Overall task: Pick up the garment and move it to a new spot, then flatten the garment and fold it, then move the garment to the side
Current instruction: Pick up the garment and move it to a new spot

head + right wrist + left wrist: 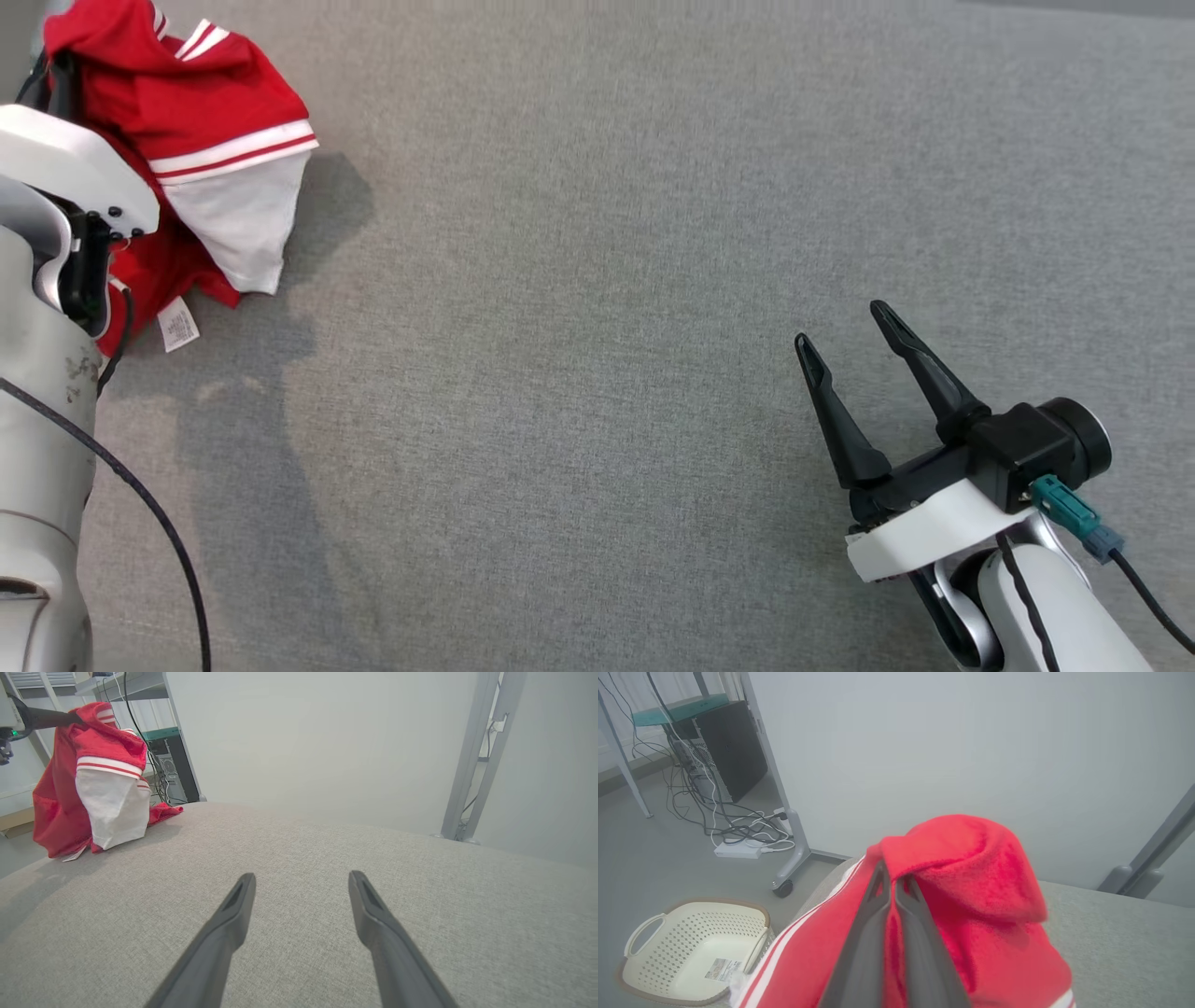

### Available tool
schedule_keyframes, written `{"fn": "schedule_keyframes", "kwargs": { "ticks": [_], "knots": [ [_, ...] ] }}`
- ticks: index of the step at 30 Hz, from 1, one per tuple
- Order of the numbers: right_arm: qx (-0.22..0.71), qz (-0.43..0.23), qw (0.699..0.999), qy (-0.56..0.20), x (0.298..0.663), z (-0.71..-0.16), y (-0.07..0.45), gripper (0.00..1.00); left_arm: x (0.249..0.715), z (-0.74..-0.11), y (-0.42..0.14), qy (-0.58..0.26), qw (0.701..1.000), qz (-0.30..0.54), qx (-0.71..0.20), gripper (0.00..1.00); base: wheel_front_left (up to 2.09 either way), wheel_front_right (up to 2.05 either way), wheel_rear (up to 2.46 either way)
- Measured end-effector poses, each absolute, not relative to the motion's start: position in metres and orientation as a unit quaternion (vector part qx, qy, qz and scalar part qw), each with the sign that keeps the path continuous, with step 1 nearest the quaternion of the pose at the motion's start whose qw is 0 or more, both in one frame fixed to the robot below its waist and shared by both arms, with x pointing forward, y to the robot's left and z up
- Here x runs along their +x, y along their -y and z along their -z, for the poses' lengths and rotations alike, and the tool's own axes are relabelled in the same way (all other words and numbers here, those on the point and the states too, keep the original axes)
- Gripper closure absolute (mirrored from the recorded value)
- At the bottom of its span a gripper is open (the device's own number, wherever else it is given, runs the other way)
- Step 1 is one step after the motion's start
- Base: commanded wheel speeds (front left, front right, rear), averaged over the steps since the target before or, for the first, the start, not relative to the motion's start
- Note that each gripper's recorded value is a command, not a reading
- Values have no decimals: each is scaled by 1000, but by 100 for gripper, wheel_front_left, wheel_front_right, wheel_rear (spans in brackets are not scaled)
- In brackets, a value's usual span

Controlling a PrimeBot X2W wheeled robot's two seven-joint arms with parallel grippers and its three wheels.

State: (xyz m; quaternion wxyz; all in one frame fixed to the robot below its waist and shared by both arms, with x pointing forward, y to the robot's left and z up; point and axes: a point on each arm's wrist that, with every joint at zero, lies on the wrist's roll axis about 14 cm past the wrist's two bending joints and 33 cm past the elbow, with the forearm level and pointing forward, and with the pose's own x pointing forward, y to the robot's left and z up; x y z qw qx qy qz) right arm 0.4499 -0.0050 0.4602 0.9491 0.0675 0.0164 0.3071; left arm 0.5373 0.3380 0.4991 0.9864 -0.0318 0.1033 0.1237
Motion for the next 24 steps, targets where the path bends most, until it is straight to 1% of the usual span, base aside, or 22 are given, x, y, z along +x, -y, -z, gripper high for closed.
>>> {"fn": "schedule_keyframes", "kwargs": {
  "ticks": [9,15,21,24],
  "knots": [
    [56,-256,965,26,454,-493,35,0,546,-574,-293,25,997,-58,-40,100,0,0,0],
    [50,-214,974,55,455,-515,62,0,544,-613,-242,95,994,8,-61,100,0,0,0],
    [41,-172,981,74,452,-529,92,0,537,-642,-173,131,983,91,-87,100,0,0,0],
    [39,-150,985,81,450,-534,107,0,530,-648,-134,129,978,138,-94,100,0,0,0]
  ]
}}
